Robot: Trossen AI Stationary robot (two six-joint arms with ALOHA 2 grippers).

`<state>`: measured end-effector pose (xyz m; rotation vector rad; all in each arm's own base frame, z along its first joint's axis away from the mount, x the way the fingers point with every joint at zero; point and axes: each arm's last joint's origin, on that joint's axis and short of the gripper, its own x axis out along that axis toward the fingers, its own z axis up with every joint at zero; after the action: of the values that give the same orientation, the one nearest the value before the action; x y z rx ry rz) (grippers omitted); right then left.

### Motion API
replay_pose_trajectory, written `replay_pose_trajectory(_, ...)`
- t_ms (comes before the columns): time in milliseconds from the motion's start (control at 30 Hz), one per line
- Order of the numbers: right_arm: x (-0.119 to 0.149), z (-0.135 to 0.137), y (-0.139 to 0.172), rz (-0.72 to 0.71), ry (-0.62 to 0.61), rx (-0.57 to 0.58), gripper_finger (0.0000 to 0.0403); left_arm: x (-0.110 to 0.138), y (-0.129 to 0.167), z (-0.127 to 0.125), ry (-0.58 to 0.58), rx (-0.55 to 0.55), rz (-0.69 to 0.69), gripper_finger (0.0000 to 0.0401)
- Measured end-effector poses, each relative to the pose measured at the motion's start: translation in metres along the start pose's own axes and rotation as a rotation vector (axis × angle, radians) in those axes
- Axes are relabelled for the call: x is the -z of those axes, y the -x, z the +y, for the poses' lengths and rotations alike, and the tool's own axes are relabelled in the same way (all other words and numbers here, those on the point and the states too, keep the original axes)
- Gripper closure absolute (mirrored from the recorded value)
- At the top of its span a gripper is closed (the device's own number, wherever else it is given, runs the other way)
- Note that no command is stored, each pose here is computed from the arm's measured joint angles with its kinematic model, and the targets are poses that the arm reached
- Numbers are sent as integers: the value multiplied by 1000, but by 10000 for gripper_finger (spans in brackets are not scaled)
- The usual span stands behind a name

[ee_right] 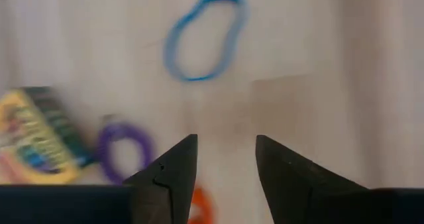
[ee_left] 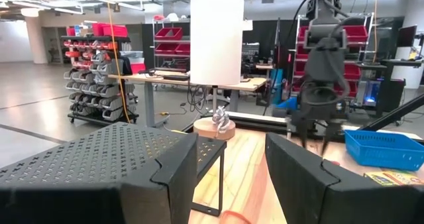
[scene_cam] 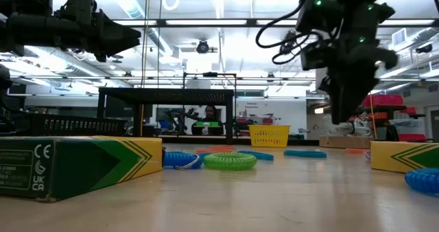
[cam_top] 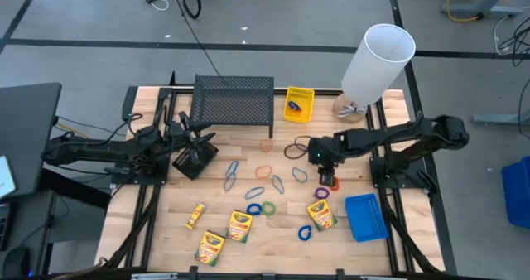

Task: Pick & Place Office Desk Supplies
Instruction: Put the purple spring keychain into the yellow bin

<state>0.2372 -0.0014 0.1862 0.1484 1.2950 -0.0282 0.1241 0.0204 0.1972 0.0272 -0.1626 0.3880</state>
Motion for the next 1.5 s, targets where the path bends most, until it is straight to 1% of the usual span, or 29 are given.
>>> replay_pose_trajectory(133, 2, 16, -3, 18, 14, -68, 240, 0, 0, 0, 0, 0, 1, 220)
replay_pose_trajectory(333, 5, 32, -14, 82, 64, -84, 240, 0, 0, 0, 0, 0, 1, 220)
replay_pose_trajectory(567, 8, 36, -39, 188, 81, -46, 240, 0, 0, 0, 6, 2, 2, 220)
replay_pose_trajectory(733, 9, 39, -52, 235, 107, -38, 240, 0, 0, 0, 9, 3, 4, 220)
replay_pose_trajectory(933, 9, 45, -56, 224, 134, -29, 240, 1, 0, 0, 9, 4, 6, 220)
replay_pose_trajectory(1133, 10, 50, -57, 200, 180, 37, 242, 1, 0, 0, 9, 4, 6, 220)
replay_pose_trajectory(1200, 10, 51, -57, 193, 189, 52, 250, 1, 0, 0, 8, 4, 7, 220)
replay_pose_trajectory(1300, 9, 51, -57, 184, 191, 67, 278, 1, 0, 0, 8, 4, 7, 220)
replay_pose_trajectory(1400, 8, 51, -58, 167, 193, 85, 319, 1, 0, 0, 8, 4, 7, 220)
replay_pose_trajectory(1500, 7, 50, -58, 154, 192, 98, 370, 1, 0, 0, 8, 4, 7, 220)
